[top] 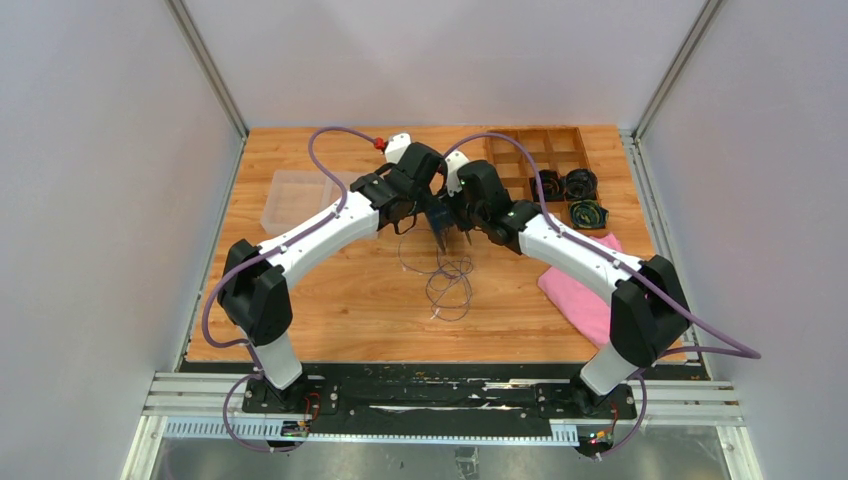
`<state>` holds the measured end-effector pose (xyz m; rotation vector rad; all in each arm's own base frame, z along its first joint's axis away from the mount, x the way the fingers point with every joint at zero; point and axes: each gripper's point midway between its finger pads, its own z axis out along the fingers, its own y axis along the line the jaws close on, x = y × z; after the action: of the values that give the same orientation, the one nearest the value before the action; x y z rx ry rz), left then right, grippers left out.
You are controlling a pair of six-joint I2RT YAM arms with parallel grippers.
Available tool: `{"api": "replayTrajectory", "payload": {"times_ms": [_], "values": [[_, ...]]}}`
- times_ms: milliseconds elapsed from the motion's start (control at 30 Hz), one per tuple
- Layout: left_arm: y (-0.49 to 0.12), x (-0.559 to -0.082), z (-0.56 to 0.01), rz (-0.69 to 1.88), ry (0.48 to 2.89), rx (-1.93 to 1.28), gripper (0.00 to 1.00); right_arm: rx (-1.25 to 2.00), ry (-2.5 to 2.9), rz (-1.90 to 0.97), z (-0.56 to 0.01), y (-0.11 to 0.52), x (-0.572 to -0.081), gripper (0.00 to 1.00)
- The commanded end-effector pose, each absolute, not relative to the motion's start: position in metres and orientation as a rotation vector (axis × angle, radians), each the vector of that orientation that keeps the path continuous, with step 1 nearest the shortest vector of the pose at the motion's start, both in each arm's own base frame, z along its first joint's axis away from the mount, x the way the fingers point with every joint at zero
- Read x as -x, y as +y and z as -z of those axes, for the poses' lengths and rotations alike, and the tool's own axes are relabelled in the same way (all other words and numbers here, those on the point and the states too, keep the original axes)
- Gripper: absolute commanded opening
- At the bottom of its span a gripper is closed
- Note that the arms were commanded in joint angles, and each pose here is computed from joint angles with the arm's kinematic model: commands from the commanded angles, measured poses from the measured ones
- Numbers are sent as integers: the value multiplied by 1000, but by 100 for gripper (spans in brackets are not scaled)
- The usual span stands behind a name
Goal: Wrap the cables
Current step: Wrap the cable around the cable reel.
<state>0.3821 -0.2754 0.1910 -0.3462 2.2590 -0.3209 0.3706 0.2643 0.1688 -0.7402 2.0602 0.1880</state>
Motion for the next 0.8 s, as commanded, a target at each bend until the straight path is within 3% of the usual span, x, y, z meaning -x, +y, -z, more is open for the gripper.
{"api": "replayTrajectory", "payload": {"times_ms": [0, 167, 300, 767], "values": [[-276, -360, -187, 332, 2344, 238, 0, 720, 1978, -32, -190, 246, -398, 20], [-276, -360, -187, 342, 2344, 241, 0, 745, 1972, -20, -189, 246, -399, 7], [-277, -363, -189, 388, 2339, 243, 1, 756, 1976, -16, -185, 246, -399, 2], [-296, -372, -204, 746, 2294, 173, 39, 778, 1988, -66, -176, 249, -394, 1]]}}
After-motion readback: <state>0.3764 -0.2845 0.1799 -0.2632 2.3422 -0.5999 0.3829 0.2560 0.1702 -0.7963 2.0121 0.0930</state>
